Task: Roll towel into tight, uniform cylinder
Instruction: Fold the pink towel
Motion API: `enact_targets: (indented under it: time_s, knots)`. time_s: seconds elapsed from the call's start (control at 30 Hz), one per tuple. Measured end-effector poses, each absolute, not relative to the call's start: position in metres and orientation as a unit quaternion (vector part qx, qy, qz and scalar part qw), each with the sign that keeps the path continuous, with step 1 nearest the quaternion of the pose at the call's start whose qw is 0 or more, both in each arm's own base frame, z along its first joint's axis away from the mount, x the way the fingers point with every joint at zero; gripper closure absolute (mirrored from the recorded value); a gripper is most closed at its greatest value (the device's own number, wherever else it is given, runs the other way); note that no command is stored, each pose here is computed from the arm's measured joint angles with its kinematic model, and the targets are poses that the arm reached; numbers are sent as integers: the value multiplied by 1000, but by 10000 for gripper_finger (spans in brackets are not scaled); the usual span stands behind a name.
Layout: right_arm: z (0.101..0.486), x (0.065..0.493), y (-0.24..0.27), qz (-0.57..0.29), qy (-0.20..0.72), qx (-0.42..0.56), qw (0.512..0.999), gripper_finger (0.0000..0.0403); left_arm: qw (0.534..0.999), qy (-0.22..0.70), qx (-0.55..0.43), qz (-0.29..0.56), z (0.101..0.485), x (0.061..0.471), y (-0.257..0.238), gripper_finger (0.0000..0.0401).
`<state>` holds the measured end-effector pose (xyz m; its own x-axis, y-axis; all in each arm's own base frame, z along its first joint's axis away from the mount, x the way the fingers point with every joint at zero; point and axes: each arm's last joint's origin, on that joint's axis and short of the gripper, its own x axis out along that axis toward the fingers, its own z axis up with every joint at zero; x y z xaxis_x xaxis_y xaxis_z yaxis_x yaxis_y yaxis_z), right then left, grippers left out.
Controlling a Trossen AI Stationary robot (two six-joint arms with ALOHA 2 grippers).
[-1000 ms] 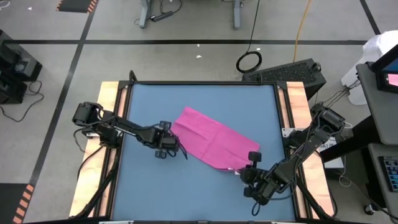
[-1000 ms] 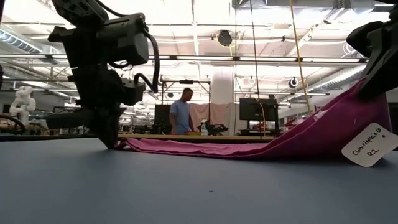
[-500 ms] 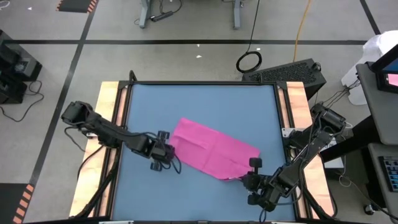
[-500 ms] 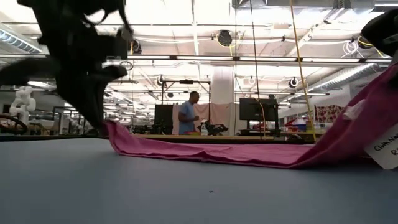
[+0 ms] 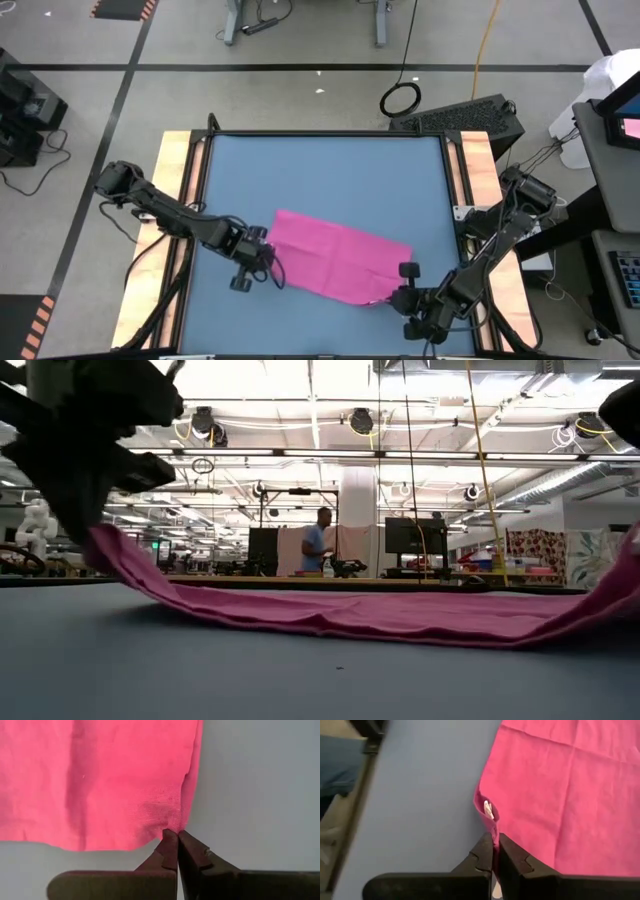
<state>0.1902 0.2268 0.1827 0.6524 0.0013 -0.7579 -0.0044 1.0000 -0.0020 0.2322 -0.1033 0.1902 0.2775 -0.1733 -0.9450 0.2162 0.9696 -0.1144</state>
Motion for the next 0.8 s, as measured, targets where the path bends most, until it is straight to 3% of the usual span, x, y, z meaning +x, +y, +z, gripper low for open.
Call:
enact_targets:
  time_s: [0.53,0.8]
  knots:
    - [204,176,213,-26,390,-43,919,399,788,588,82,-164,237,236,-100,400]
    - [199,165,209,-79,423,25,902,399,777,617,76,-100,235,241,-73,400]
